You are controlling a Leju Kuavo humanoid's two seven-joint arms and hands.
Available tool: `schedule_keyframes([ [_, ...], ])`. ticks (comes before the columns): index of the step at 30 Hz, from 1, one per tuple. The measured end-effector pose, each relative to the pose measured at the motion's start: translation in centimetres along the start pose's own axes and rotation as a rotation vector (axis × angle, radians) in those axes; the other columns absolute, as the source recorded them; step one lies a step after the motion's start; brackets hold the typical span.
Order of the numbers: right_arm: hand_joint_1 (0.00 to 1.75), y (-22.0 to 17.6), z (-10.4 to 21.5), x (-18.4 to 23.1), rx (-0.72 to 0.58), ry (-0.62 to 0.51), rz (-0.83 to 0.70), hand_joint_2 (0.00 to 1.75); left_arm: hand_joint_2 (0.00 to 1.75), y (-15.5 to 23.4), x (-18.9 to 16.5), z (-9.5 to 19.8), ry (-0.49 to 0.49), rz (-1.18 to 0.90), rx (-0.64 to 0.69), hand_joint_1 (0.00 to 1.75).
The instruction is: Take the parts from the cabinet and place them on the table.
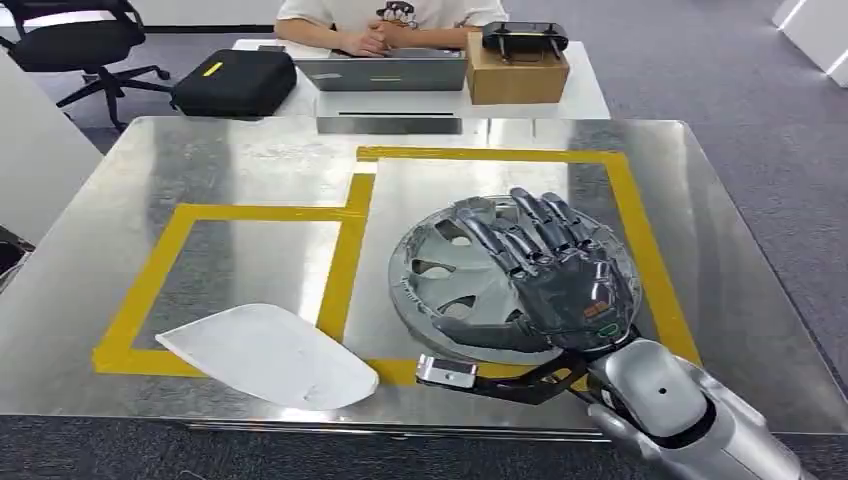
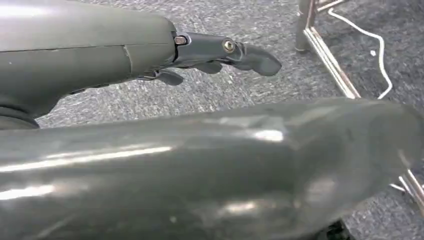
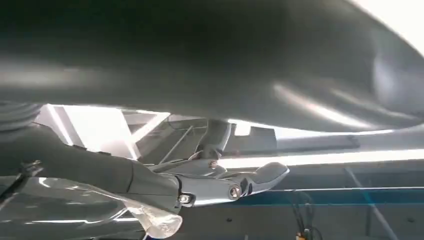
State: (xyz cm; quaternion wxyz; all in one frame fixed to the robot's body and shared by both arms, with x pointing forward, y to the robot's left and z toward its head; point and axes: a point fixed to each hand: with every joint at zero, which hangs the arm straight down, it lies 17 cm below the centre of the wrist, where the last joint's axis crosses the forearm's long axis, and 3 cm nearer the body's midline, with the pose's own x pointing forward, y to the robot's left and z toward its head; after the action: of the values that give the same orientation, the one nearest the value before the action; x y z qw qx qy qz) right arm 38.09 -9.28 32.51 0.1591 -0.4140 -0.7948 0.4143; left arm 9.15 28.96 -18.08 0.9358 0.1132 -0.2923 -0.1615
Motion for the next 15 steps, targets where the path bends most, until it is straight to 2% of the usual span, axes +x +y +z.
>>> schedule_keyframes([
  [15,0.0,0.45,0.08,-0.11,0.026,0.009,-0.013,0.0,0.0,0.27,-0.21,0.03,0.007,0.036,0.012,0.0],
])
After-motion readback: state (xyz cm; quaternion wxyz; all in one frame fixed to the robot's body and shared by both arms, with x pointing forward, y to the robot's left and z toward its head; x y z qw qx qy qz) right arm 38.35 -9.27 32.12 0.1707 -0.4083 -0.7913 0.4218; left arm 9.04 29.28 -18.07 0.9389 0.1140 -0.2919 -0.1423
